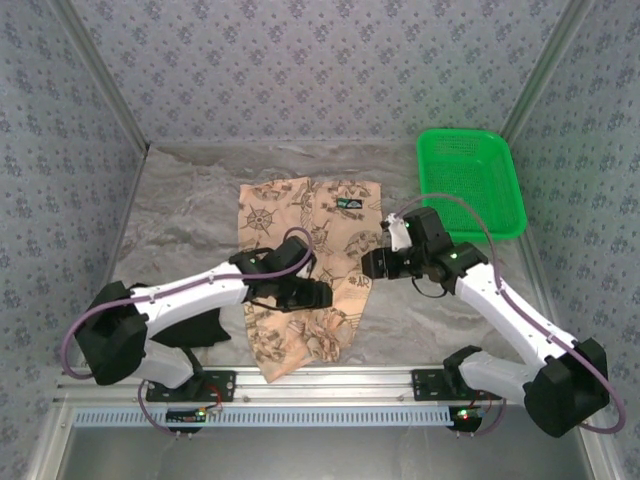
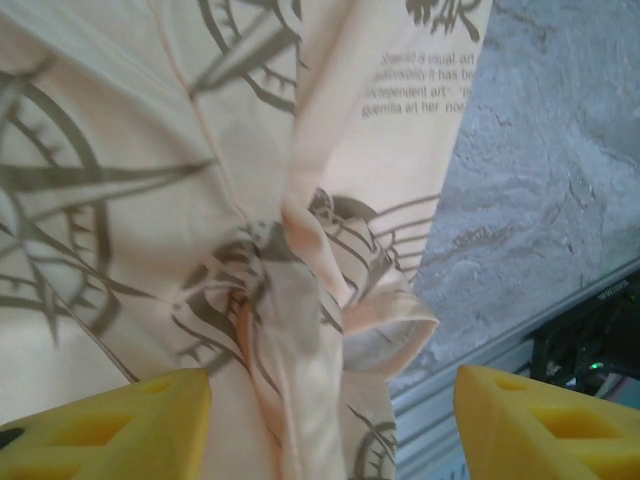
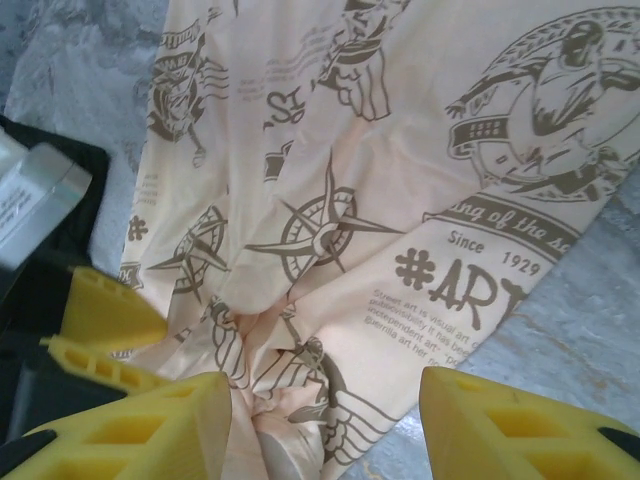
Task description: Fold the inside-out t-shirt
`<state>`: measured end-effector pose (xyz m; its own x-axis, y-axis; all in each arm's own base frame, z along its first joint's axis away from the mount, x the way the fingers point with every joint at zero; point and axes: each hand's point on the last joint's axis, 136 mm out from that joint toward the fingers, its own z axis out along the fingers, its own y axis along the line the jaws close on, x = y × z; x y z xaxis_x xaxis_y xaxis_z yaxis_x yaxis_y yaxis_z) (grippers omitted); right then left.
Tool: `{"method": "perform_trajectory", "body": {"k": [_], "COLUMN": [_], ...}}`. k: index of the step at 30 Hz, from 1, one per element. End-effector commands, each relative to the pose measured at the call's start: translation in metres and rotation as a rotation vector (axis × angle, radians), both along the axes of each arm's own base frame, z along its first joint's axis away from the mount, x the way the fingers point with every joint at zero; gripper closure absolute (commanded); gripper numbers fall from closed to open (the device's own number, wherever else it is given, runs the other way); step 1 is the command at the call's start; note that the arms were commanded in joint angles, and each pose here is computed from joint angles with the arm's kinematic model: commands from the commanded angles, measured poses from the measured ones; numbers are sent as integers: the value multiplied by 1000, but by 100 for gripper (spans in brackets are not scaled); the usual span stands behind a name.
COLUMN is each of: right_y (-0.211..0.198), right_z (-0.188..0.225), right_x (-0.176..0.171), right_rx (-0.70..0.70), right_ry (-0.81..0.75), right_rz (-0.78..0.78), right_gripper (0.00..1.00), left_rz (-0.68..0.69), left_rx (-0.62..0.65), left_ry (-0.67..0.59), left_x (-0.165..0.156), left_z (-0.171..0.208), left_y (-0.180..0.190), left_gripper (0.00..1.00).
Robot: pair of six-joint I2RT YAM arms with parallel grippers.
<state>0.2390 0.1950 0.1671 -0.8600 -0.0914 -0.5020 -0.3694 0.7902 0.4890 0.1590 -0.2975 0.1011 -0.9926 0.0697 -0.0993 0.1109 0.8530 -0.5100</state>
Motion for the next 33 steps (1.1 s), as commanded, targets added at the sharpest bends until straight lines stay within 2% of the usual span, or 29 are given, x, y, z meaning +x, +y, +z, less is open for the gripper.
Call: {"method": "perform_trajectory", "body": {"k": [1, 5, 9, 16, 17, 18, 19, 20, 23, 30, 33], "right_y": [-1, 6, 11, 30, 34, 36, 38, 40, 36, 92, 112], "right_z": [2, 5, 4, 1, 0, -1, -3, -5, -22, -37, -50], "right_x": [6, 15, 26, 52, 57, 63, 71, 79, 109, 161, 184], "right_rx": [-3, 12, 19, 51, 51, 49, 40, 28, -56, -217, -257], "right_ry": [-4, -5, -11, -10, -14, -20, -25, -25, 15, -33, -28], "right_rz": [4, 18, 11, 6, 8, 4, -11, -39, -174, -182, -210], "right_gripper": [46, 46, 46, 46, 46, 46, 46, 46, 46, 40, 39], "left_rz": [1, -20, -21, -20, -25, -30, -42, -56, -79, -84, -59], "left_rx": [62, 121, 124, 149, 136, 122, 105, 86, 76, 2, 0], "left_ry": [66, 97, 135, 164, 162, 165, 170, 176, 165, 34, 16], "left_x": [-8, -11, -16, -24, -24, -24, -25, -26, -29, -35, -38], "left_z": [3, -4, -8, -10, -9, -9, -8, -6, 6, 58, 61], "left_y": [2, 3, 0, 6, 4, 1, -3, -6, -5, 20, 32], "left_gripper": [40, 48, 64, 60, 64, 73, 88, 94, 96, 100, 100]}}
